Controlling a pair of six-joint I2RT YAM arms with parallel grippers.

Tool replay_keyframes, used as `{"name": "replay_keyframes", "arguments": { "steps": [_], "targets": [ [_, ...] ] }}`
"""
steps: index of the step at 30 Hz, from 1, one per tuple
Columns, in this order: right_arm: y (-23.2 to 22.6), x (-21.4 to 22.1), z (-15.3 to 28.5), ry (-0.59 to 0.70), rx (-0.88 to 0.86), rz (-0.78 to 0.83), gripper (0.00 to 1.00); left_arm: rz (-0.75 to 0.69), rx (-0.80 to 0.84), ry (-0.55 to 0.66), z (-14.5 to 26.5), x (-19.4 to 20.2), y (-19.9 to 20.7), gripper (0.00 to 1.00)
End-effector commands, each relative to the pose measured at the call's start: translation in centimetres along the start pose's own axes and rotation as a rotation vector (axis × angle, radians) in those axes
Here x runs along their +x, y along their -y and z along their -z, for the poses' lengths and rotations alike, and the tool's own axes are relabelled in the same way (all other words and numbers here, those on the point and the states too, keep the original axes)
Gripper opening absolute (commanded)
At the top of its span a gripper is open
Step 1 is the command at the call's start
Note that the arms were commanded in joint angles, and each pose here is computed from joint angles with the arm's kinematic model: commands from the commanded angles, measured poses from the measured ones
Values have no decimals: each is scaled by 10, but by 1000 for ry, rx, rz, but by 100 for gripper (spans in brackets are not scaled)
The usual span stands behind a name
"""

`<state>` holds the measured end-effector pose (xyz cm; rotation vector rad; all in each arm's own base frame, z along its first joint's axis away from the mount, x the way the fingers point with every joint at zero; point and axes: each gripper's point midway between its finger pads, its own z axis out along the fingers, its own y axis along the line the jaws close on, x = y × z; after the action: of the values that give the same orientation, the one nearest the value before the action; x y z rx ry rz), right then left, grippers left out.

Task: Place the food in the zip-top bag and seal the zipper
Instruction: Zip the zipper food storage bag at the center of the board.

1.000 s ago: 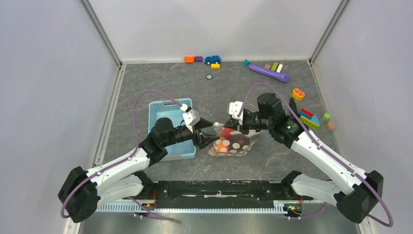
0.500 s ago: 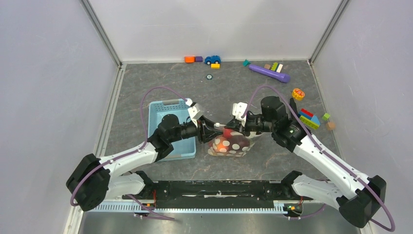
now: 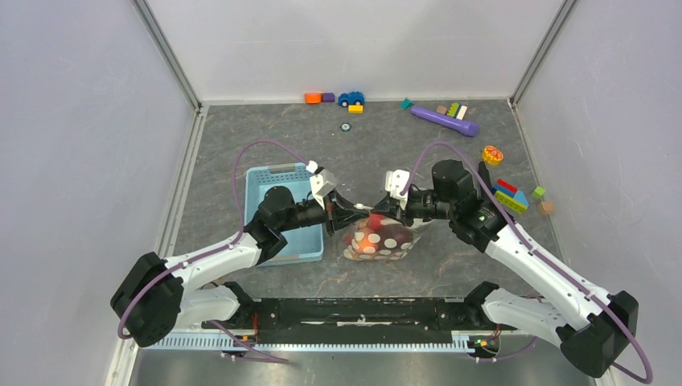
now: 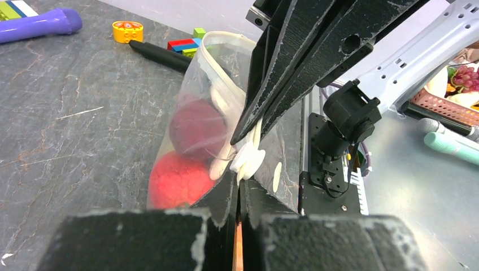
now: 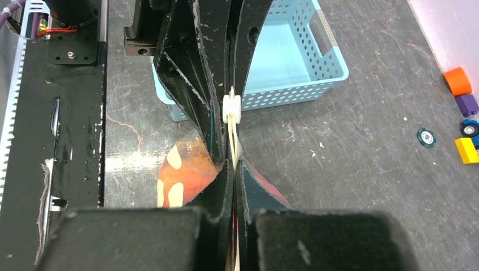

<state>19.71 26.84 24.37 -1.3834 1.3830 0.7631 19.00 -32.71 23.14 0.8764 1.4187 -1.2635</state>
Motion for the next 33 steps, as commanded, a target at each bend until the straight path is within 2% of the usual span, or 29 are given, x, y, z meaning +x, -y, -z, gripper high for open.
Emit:
{"name": "replay_keyframes", "arguments": {
  "steps": [1,2,5,7,9,12,15,27,33],
  "targets": [
    [7,-30,5,92,36,54,12,-54,71,32,-2,-16,13,2],
    [5,-31,5,95,21,52,23,-57,75,34,-1,-17,14,2],
    [-7,-39,4,121,-58,56,46,-63,74,31,-1,-17,14,2],
    [-16,-46,3,147,-109,65,52,-62,73,23,-1,-16,14,2],
    [-21,-53,2,165,-125,81,55,-66,74,23,-1,-18,14,2],
    [-15,-58,-1,170,-93,77,54,-79,78,28,1,-20,16,2],
    [-9,-62,-5,163,-68,48,50,-85,77,25,2,-21,17,2],
    [-9,-57,-15,138,-90,40,39,-92,75,26,5,-21,19,2],
    [-10,-51,-19,115,-97,29,22,-97,75,32,7,-23,20,2]
  ]
}}
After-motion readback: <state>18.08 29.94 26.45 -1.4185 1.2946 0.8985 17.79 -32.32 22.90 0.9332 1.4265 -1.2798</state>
